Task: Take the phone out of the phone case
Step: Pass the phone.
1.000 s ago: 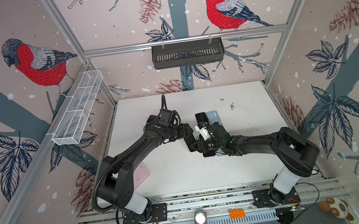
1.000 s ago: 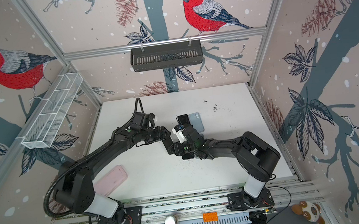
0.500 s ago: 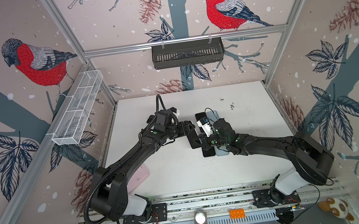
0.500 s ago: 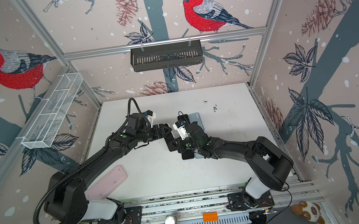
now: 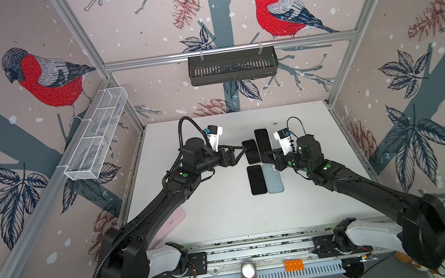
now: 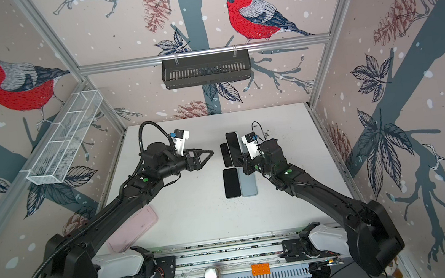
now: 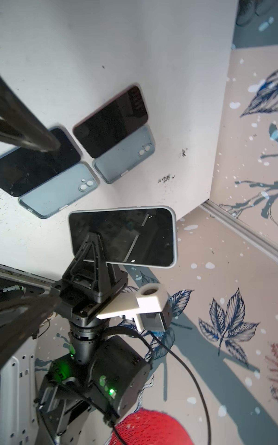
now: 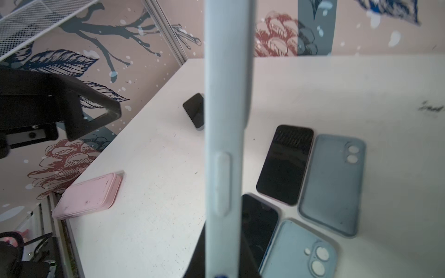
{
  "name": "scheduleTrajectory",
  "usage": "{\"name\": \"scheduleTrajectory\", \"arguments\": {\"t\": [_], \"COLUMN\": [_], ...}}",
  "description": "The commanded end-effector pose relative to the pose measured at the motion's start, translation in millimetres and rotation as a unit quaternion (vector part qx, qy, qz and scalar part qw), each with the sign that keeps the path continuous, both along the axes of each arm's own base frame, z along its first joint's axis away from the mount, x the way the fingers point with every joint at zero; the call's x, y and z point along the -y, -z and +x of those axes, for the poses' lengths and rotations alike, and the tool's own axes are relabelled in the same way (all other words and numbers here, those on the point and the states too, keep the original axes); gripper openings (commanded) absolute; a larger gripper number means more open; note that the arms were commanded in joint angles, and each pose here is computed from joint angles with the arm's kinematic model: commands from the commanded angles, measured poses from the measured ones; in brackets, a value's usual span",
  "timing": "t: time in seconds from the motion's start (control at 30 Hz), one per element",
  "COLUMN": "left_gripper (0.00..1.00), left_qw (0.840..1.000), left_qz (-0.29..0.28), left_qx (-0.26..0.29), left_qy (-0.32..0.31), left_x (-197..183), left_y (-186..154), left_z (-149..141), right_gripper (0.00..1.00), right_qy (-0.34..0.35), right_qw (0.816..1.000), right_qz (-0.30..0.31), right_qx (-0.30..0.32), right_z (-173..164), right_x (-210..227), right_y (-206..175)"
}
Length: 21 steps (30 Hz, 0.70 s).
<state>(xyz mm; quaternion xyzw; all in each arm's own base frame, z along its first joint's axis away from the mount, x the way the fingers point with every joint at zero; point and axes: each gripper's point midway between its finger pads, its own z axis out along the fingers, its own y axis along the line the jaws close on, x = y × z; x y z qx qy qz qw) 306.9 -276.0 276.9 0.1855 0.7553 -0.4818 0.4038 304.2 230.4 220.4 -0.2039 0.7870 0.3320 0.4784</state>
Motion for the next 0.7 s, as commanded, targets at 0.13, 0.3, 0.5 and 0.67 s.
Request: {"name": "scheduleTrajectory", "arguments": {"t": [0.13, 0.3, 0.5, 0.67], "left_gripper": [0.87, 0.86, 0.81, 0.73], "left_qw": [0.966, 0.917, 0.872, 0.851], "left_qz": [0.04, 0.04, 0.1, 0.097], "left_qx": [0.22, 0.356, 0.405, 0.433], "left_qy": [0.128, 0.176, 0.255, 0.281], "left_x": [14.0, 13.1, 15.3, 15.8], "left_y": [-22.2, -36.0, -24.3, -25.0], "left_z": [-26.7, -51.6, -64.1, -72.9], "right_gripper": [0.01, 0.0, 0.01, 0.0], "right_qy": [-0.07, -0.141, -0.224, -0.277], "right_qw": [0.974, 0.934, 0.908, 0.898], "right_qz": [0.009, 0.003, -0.006, 0.007], "right_qx": [0.216, 0.329, 0.354, 0.341], "right_z": [-27.5, -62.5, -81.2, -88.9], "right_x": [4.7, -1.7, -15.6, -26.5], "right_y": [-53.9, -65.4, -61.7, -54.1]}}
